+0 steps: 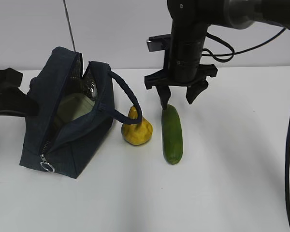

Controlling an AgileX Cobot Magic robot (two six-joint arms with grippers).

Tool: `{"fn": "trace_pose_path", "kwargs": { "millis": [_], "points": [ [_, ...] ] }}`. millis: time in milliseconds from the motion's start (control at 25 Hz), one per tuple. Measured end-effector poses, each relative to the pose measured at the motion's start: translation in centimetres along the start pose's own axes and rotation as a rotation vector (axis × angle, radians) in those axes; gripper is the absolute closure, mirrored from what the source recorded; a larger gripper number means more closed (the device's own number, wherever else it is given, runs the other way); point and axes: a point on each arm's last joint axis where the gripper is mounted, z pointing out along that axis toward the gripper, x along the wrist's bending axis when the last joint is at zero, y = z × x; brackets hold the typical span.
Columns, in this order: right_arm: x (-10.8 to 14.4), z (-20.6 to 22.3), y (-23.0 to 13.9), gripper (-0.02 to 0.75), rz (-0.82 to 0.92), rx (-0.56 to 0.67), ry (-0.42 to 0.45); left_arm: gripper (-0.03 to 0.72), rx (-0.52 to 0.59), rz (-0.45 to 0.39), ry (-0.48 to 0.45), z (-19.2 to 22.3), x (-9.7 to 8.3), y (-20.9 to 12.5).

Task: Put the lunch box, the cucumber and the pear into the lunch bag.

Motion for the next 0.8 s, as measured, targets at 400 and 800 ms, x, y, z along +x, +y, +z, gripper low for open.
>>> {"fn": "trace_pose_path", "kwargs": {
  "millis": [400, 800],
  "points": [
    [-0.1, 4.6, -0.3, 0.209, 0.051, 0.111, 0.045, 0.685, 0.001, 0.000, -0.001, 0.0, 0.0, 0.0],
    [0.2, 7.5, -0.6, 0.209, 0.065, 0.168, 0.059, 0.685, 0.003, 0.000, -0.002, 0.0, 0.0, 0.0]
  ]
}}
